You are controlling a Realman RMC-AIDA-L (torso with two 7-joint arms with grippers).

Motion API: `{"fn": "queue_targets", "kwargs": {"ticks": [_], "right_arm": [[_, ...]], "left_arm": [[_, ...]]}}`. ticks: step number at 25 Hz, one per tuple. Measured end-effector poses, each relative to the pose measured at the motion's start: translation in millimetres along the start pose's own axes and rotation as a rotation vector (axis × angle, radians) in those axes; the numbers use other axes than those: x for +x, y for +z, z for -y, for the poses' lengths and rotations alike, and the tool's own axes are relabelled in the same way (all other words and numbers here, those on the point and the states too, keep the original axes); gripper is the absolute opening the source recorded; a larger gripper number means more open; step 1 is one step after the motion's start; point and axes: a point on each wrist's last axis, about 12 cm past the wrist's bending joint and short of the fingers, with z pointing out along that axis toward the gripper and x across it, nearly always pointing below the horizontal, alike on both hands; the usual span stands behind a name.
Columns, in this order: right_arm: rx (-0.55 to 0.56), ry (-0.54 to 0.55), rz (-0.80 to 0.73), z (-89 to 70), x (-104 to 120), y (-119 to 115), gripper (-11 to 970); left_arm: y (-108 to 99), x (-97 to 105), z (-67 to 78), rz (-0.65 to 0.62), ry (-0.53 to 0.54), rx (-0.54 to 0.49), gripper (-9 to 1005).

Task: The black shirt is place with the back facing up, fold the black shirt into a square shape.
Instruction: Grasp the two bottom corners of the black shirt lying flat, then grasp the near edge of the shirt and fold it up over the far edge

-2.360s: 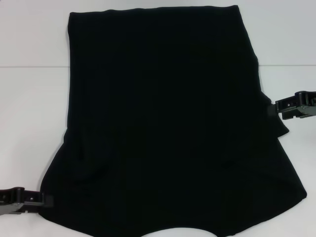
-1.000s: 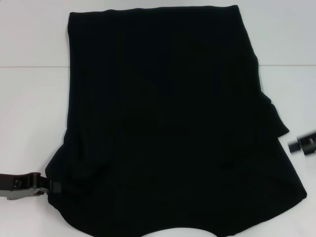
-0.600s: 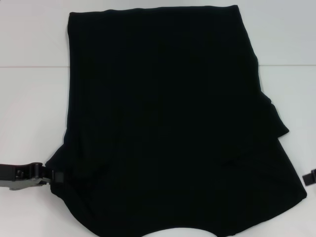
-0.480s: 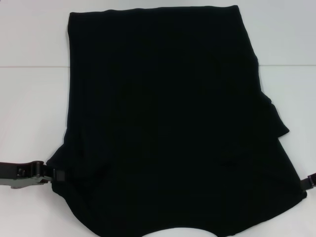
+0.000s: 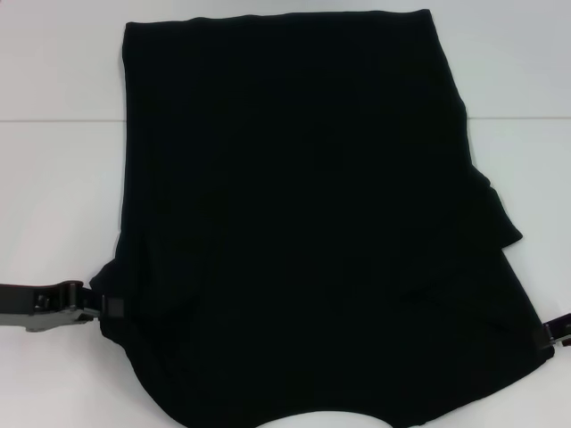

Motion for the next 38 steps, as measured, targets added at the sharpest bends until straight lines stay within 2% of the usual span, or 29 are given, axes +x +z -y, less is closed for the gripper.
{"fn": "queue_targets", "kwargs": {"ticks": [20, 28, 38], "right_arm": [[-0.011, -0.036, -0.010, -16.2, -6.2, 19.2, 497], [-0.072, -0.048, 0.022, -27.2, -12.6, 21.0, 474], [-0.071, -0.067, -0.019, -31.0, -8.7, 27.0, 447]], "left_arm": [[-0.5, -0.9, 1.3, 0.008, 0.004, 0.014, 63], [0.3, -0.6, 1.3, 0.006, 0.002, 0.017, 63], [0.6, -1.9, 2.0, 0.005, 0.004, 0.019, 63]]}}
